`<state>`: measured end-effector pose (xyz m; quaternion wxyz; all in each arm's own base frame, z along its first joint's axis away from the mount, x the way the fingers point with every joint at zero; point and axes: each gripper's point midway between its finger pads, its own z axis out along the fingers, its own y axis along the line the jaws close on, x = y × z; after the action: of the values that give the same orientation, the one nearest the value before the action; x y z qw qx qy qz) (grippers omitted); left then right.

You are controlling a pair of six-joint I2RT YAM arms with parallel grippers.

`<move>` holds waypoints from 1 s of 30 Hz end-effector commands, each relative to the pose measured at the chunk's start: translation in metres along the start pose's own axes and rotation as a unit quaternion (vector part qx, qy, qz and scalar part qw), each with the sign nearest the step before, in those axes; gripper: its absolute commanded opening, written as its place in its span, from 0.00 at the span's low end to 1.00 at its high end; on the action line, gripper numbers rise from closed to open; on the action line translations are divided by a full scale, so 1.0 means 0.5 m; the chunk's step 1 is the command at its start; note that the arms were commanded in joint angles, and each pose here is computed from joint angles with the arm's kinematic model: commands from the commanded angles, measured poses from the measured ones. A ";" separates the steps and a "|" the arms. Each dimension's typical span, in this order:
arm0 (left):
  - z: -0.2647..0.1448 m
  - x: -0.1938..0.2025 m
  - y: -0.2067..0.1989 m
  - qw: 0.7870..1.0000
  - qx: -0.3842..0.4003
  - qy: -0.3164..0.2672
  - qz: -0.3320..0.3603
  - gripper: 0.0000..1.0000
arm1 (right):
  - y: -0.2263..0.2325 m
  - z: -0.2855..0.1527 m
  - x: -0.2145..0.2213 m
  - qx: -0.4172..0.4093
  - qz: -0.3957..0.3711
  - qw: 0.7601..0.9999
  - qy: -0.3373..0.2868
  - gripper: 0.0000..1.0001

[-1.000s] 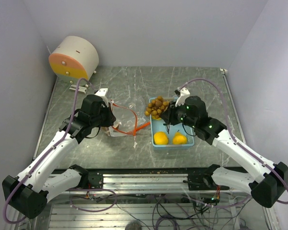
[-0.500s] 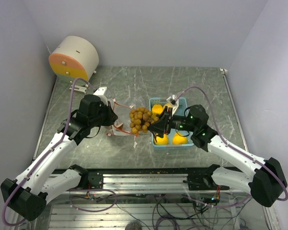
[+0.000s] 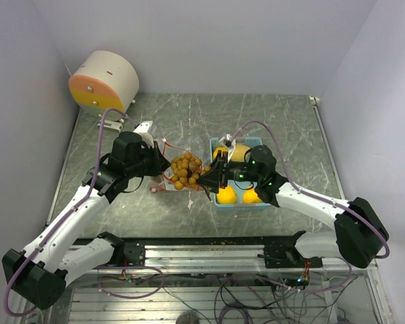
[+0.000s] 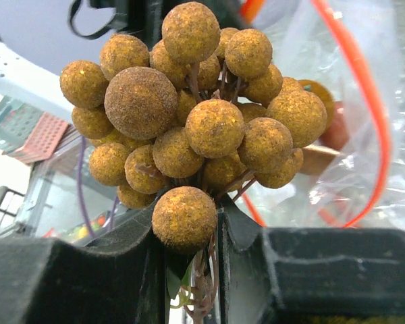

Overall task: Place the food in the zip-top bag and seal the zipper
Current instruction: Place the fake fruit in the zipper food storage bag.

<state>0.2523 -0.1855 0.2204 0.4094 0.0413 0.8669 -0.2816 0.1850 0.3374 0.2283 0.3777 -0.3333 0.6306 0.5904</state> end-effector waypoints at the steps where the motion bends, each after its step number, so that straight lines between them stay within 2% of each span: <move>1: -0.026 -0.023 -0.041 0.999 0.043 -0.017 0.008 0.07 | -0.053 0.014 -0.039 0.064 -0.034 0.997 -0.021 0.13; 7: -0.048 -0.018 -0.041 0.999 0.043 -0.018 0.013 0.07 | -0.135 0.017 -0.018 0.153 -0.016 0.988 0.008 0.10; 11: -0.055 -0.024 -0.039 0.999 0.040 -0.025 0.019 0.07 | -0.166 0.016 0.007 0.205 -0.033 0.977 0.044 0.09; 16: -0.043 -0.036 -0.051 0.998 0.048 -0.016 0.026 0.07 | -0.181 0.031 0.036 0.302 -0.086 0.944 0.099 0.09; 24: -0.015 -0.047 -0.077 0.997 0.076 -0.004 0.026 0.07 | -0.153 0.097 0.062 0.348 -0.159 0.906 0.180 0.09; 30: -0.013 -0.038 -0.079 0.996 0.083 0.007 0.030 0.07 | -0.173 0.095 0.023 0.416 -0.157 0.880 0.169 0.11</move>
<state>0.2502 -0.1996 0.2297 0.3862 0.0764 0.8679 -0.3028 0.2385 0.3883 0.1556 0.4240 -0.3688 0.8035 0.1965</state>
